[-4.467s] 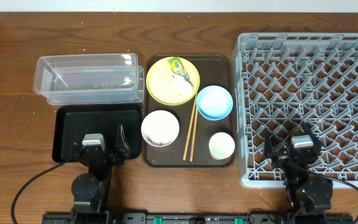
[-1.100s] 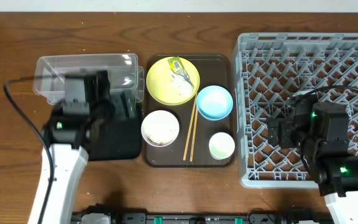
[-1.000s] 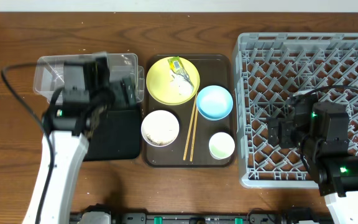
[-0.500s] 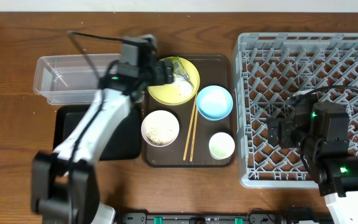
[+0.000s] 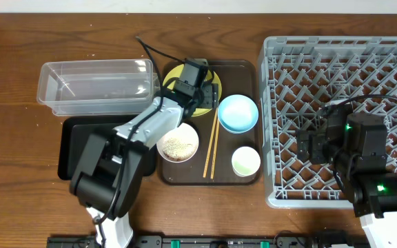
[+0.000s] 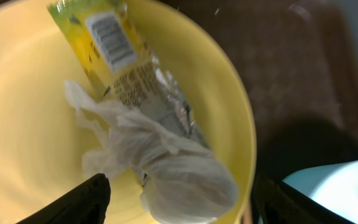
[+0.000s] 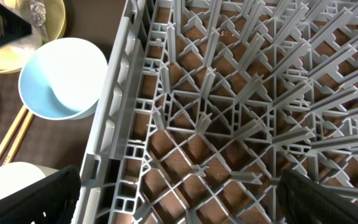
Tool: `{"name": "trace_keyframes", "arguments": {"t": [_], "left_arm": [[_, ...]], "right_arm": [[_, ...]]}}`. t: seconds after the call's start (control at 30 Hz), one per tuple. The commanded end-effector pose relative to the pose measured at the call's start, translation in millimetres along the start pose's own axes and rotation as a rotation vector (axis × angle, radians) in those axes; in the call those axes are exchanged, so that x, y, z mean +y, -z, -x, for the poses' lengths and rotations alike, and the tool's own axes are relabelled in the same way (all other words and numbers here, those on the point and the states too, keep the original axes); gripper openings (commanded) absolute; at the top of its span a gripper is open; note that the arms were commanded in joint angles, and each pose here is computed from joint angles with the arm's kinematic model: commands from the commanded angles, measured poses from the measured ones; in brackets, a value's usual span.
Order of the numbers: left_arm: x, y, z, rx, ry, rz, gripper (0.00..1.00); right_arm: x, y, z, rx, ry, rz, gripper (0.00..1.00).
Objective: Sort waste into correct bins and load items into the dishwasher rack
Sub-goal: 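Reach the left gripper to the yellow plate and grasp the tissue, then carry the tissue with the left gripper and drop it into the clear bin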
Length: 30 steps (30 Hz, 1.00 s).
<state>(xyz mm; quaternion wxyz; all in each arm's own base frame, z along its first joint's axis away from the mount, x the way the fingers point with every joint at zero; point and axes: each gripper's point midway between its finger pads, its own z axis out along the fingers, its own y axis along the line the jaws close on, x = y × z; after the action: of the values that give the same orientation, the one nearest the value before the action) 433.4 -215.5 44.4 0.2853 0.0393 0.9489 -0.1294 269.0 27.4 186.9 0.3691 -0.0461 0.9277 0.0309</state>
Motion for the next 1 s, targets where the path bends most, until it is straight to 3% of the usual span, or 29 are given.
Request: {"name": "trace_keyframes", "arguments": {"t": [0.0,0.1,0.27,0.33,0.4,0.57,0.77,0.97], "left_arm": [[6.4,-8.8,1.8,-0.008,-0.001,0.044,0.75],[7.8,-12.3,-1.6,0.002,-0.002,0.048,0.66],[6.6,-11.9,1.2,-0.009,-0.002,0.044,0.26],[7.3,-11.7,-0.5,-0.002,-0.002,0.047,0.14],[7.7,-9.8,-1.4,0.004,-0.002,0.049,0.09],[8.3,14.7,8.4,-0.009,0.005,0.050,0.07],[18.4,80.2,41.9,-0.099,0.043,0.050,0.07],[83.8,141.4,68.9,-0.207,0.147,0.206,0.07]], "right_arm": [[0.2,4.5,8.2,-0.022,-0.017,0.007,0.99],[0.2,4.5,8.1,-0.022,-0.017,0.007,0.99],[0.2,4.5,8.2,-0.022,-0.017,0.007,0.99],[0.3,4.5,8.1,-0.022,-0.017,0.007,0.99],[0.3,4.5,8.1,-0.021,-0.017,0.007,0.99],[0.2,4.5,8.1,-0.021,-0.017,0.006,0.99],[0.2,4.5,8.1,-0.021,-0.017,0.006,0.99],[0.2,4.5,8.2,-0.022,-0.017,0.006,0.99]]}}
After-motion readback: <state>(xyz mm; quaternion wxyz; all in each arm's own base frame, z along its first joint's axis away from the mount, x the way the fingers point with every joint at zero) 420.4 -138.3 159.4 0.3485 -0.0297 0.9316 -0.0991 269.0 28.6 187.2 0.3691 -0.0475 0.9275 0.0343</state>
